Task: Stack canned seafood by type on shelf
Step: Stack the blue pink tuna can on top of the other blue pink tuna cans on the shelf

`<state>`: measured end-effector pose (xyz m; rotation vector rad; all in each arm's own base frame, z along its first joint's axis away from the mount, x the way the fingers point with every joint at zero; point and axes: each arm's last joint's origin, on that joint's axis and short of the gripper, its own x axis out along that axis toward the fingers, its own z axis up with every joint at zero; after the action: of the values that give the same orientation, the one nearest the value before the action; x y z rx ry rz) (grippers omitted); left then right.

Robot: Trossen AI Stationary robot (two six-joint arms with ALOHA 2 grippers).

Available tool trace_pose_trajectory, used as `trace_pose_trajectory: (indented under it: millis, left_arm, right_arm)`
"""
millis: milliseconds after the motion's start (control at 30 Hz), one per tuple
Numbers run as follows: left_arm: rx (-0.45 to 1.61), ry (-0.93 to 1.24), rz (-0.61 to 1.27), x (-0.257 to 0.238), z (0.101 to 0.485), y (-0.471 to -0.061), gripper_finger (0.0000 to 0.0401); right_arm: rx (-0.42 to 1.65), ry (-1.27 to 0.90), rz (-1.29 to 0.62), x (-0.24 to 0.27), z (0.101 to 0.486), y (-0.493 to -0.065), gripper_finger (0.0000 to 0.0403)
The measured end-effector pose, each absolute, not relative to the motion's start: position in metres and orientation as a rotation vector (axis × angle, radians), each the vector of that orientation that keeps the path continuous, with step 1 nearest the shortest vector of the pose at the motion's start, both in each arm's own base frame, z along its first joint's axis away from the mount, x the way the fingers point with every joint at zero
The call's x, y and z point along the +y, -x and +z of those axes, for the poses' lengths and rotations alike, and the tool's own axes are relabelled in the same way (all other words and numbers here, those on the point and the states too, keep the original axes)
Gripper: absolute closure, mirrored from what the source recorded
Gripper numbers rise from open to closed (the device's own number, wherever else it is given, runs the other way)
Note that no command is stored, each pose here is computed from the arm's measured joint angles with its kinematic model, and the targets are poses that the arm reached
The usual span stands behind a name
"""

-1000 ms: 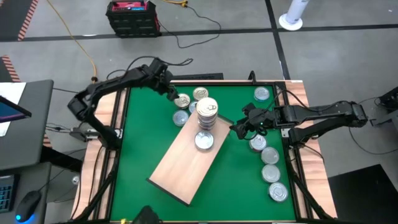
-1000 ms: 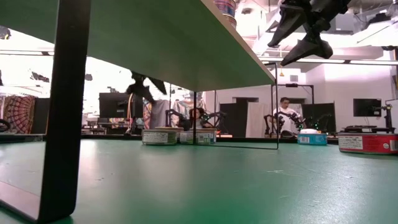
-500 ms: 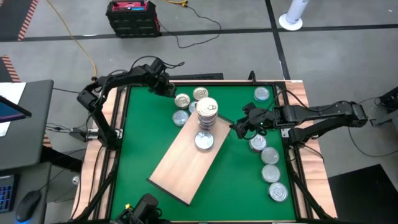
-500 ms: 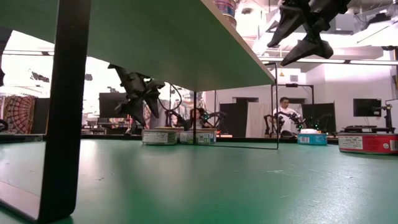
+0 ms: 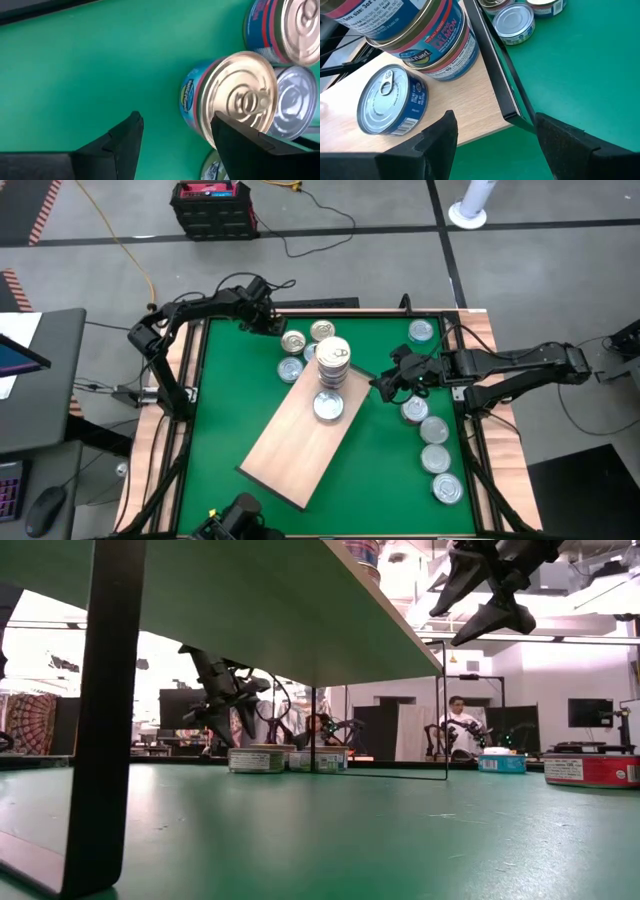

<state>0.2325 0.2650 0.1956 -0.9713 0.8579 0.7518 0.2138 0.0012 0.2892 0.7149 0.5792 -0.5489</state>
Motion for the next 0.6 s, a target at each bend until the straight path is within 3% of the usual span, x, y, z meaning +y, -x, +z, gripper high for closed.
trace_pose_trajectory:
  millis: [267, 600]
  left_arm:
    - [0.86, 1.009, 0.762, 0.258, 0.195, -0.239, 0.0177]
    - [1.028, 0.686, 0.788, 0.229, 0.194, -0.262, 0.0177]
  right_arm:
    - [0.57, -0.706, -0.564, 0.001, 0.289, -0.214, 0.0117]
    - [0.569, -0.707, -0.562, 0.001, 0.289, -0.214, 0.0117]
